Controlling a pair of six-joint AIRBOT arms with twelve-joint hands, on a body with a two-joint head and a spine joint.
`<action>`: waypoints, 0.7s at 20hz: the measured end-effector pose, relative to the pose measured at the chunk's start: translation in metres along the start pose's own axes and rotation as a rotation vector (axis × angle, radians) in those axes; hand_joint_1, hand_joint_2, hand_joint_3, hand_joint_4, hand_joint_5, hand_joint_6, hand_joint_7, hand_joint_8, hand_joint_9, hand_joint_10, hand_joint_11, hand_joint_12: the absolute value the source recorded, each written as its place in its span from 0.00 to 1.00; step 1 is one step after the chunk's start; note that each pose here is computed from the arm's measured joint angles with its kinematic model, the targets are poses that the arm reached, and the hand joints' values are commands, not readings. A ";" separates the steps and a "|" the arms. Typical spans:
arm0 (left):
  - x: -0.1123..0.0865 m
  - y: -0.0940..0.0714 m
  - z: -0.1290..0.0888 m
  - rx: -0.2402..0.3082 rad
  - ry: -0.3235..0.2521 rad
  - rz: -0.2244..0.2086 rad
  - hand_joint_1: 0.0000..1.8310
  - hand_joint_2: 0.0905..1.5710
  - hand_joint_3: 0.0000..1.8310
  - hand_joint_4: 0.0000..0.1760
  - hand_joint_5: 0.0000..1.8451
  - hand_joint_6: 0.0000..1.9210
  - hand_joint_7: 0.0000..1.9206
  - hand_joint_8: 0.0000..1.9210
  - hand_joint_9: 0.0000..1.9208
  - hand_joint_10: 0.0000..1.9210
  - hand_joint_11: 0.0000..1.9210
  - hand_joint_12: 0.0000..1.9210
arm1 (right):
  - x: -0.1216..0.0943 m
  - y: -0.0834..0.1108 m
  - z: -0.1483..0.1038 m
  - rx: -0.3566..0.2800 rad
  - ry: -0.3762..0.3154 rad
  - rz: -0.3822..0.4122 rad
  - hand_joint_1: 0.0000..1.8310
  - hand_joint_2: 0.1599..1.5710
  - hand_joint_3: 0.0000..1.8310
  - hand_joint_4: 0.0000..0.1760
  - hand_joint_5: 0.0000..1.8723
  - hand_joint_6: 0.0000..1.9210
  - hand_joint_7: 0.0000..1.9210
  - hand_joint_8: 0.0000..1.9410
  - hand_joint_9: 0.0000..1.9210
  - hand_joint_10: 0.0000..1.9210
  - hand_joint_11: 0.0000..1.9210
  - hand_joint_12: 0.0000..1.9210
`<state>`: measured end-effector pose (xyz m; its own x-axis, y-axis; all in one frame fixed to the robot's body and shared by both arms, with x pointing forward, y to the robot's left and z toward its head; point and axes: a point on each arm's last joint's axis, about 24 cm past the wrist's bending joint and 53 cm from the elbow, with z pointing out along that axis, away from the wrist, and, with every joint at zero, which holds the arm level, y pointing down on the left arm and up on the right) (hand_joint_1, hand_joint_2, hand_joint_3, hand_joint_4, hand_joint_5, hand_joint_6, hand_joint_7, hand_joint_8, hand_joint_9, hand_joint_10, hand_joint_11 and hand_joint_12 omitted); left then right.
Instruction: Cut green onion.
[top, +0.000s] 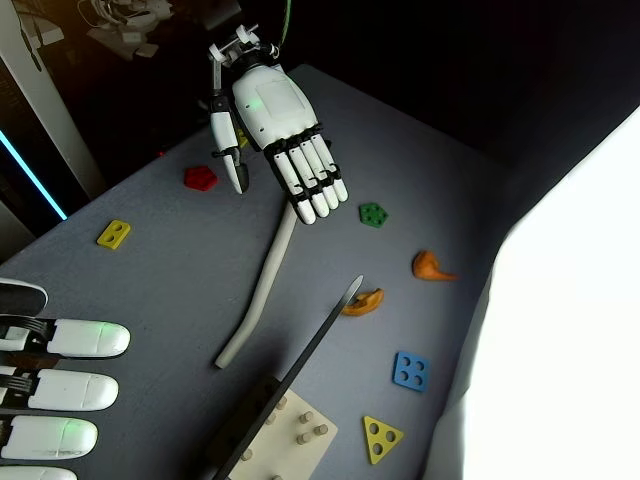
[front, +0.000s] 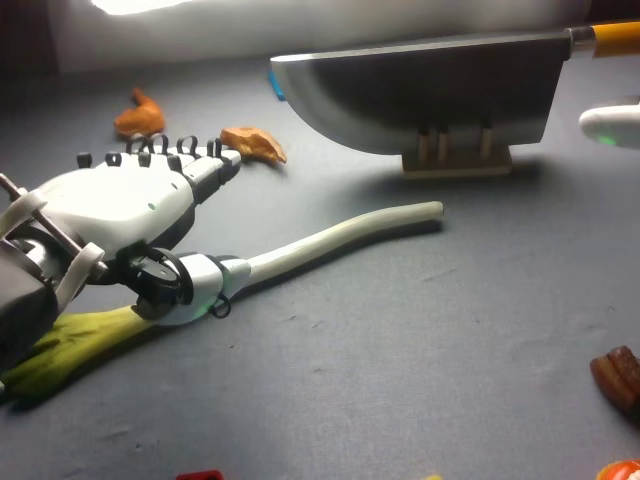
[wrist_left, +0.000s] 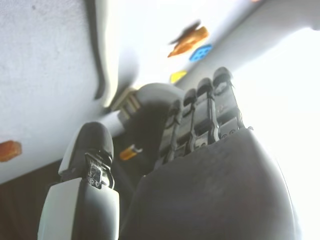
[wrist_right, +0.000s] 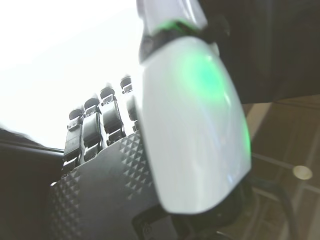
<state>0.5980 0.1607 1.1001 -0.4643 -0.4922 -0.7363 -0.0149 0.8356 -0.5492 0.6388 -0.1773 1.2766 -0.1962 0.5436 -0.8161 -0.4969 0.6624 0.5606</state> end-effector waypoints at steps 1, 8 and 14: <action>-0.002 0.000 0.000 -0.001 -0.006 -0.004 0.26 0.85 0.00 0.00 0.01 0.00 0.02 0.00 0.01 0.00 0.01 0.01 | 0.003 -0.002 0.000 0.011 0.011 -0.006 0.21 0.71 0.01 0.00 0.14 0.04 0.17 0.02 0.10 0.06 0.00 0.41; -0.004 0.000 0.000 -0.004 -0.013 -0.005 0.26 0.83 0.00 0.00 0.03 0.00 0.04 0.00 0.02 0.00 0.00 0.13 | 0.015 0.003 0.005 0.003 0.028 0.000 0.22 0.72 0.00 0.00 0.08 0.00 0.07 0.00 0.04 0.01 0.00 0.17; -0.005 -0.001 0.000 -0.002 -0.015 -0.008 0.26 0.84 0.00 0.00 0.02 0.01 0.03 0.00 0.01 0.00 0.00 0.08 | 0.012 0.008 0.006 -0.015 0.007 0.005 0.21 0.72 0.00 0.00 0.06 0.00 0.06 0.00 0.03 0.00 0.00 0.10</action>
<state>0.6003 0.1621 1.1038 -0.4508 -0.5026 -0.7377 -0.0203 0.8320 -0.5545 0.6379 -0.1622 1.2724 -0.2047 0.5431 -0.8143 -0.5085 0.6519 0.5626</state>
